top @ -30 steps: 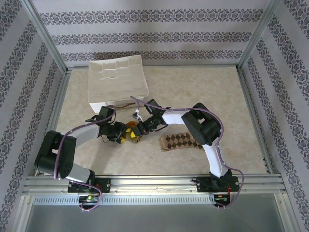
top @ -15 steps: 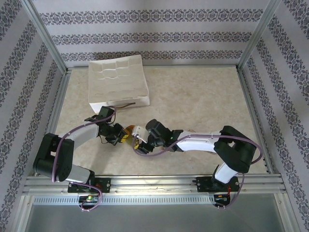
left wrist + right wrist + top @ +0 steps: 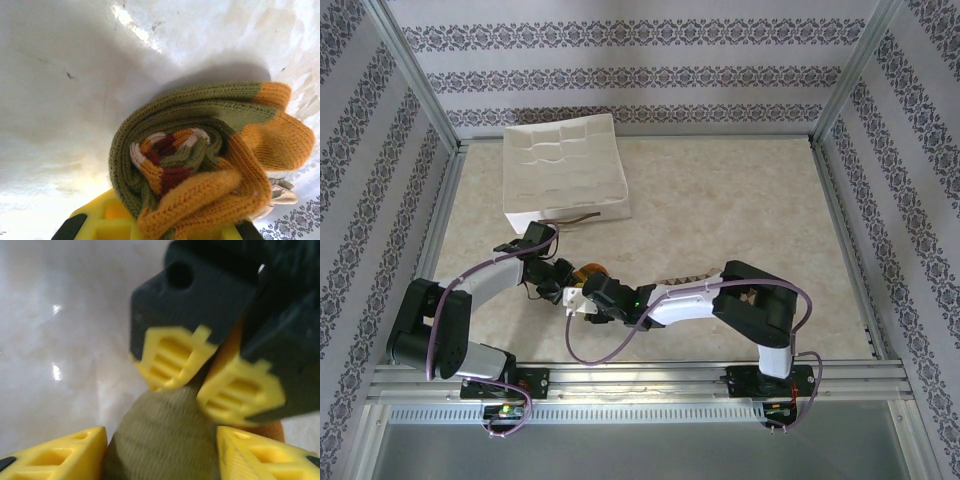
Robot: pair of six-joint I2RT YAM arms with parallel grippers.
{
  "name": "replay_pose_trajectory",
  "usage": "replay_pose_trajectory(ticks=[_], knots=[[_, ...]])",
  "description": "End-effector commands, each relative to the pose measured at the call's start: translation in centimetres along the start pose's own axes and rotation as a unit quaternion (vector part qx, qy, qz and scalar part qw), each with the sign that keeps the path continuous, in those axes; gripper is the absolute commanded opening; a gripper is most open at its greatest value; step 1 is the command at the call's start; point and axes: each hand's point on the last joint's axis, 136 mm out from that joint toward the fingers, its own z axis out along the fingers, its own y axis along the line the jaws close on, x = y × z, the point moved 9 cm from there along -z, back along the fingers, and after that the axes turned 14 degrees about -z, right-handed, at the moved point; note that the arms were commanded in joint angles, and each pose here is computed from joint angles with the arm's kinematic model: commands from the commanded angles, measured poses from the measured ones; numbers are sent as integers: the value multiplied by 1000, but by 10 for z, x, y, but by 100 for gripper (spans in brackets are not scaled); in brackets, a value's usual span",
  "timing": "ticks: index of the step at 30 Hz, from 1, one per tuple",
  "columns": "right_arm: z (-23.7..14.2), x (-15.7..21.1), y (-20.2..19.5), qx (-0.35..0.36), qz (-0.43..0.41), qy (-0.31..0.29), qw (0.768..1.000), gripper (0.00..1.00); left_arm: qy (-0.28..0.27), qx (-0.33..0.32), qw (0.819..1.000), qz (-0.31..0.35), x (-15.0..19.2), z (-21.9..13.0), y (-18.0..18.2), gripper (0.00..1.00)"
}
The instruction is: Roll the socks
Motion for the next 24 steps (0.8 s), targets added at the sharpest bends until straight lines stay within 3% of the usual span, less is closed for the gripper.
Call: replay_pose_trajectory(ticks=[1, 6, 9, 10, 13, 20, 24], knots=[[14, 9, -1, 1, -3, 41, 999, 46, -2, -48, 998, -34, -1, 1, 18, 0], [22, 31, 7, -47, 45, 80, 995, 11, -9, -29, 999, -24, 1, -8, 9, 3], [19, 41, 8, -89, 87, 74, 990, 0, -24, -5, 999, -26, 2, -22, 3, 32], [18, 44, 9, -108, 105, 68, 986, 0, -33, 3, 999, -28, 2, -27, 2, 43], [15, 51, 10, -157, 159, 50, 973, 0, -48, 28, 998, -43, 0, -39, 0, 61], [17, 63, 6, -239, 268, 20, 933, 0, -70, 60, 993, -69, 0, -53, -2, 65], [24, 72, 0, -274, 344, 4, 898, 0, -65, 70, 993, -68, 1, -53, -1, 64]])
